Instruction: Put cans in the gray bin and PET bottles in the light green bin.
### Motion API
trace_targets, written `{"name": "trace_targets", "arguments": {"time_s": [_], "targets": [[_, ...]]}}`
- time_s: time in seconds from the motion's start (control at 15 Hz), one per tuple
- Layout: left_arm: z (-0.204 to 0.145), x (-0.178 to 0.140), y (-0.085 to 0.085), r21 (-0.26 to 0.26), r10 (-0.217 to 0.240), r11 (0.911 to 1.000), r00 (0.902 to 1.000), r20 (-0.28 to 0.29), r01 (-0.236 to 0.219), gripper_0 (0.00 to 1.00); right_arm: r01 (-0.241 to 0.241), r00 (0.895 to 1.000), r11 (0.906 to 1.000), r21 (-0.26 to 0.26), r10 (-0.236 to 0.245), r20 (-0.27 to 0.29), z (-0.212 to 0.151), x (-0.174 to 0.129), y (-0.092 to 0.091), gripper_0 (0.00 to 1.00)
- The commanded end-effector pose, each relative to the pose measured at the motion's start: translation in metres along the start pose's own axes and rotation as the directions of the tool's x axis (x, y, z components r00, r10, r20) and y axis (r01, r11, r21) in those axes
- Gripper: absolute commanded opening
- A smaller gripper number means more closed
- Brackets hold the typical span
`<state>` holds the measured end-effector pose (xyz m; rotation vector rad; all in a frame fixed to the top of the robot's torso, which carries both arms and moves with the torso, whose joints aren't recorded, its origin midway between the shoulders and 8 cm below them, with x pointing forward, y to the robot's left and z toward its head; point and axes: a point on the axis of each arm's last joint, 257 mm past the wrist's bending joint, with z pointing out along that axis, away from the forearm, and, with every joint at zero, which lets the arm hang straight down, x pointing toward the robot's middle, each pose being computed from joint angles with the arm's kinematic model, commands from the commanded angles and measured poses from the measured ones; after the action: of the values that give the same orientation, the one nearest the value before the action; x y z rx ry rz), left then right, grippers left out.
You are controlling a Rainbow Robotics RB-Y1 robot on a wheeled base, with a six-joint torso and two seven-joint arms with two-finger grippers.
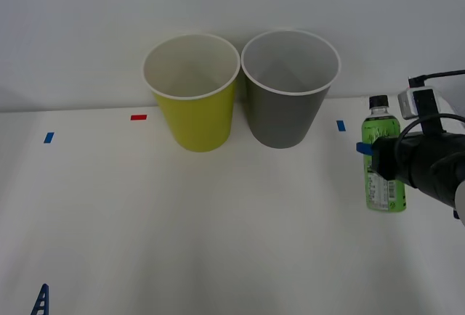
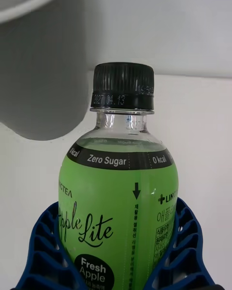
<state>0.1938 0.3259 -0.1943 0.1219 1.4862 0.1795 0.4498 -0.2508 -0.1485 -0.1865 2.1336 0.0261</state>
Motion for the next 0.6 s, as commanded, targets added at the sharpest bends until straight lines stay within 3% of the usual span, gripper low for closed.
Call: {"name": "trace_targets", "arguments": {"time_s": [0.07, 0.27, 0.4, 0.6], "targets": [[0.0, 0.0, 0.0, 0.0, 0.0, 1.0, 1.0, 0.0, 0.0, 1.0, 0.005, 0.997, 0.9997, -0.024, -0.003, 0.072, -0.016, -0.021, 0.009, 0.0], [0.0, 0.0, 0.0, 0.0, 0.0, 1.0, 1.0, 0.0, 0.0, 1.0, 0.015, 0.986, 0.9988, -0.047, -0.006, 0.167, -0.029, -0.047, 0.02, 0.0], [0.0, 0.0, 0.0, 0.0, 0.0, 1.0, 1.0, 0.0, 0.0, 1.0, 0.042, 0.967, 0.9967, -0.069, -0.024, 0.253, -0.032, -0.07, 0.033, 0.0], [0.0, 0.0, 0.0, 0.0, 0.0, 1.0, 1.0, 0.0, 0.0, 1.0, 0.038, 0.931, 0.9914, -0.126, 0.01, 0.364, -0.039, -0.102, 0.056, 0.0]]}}
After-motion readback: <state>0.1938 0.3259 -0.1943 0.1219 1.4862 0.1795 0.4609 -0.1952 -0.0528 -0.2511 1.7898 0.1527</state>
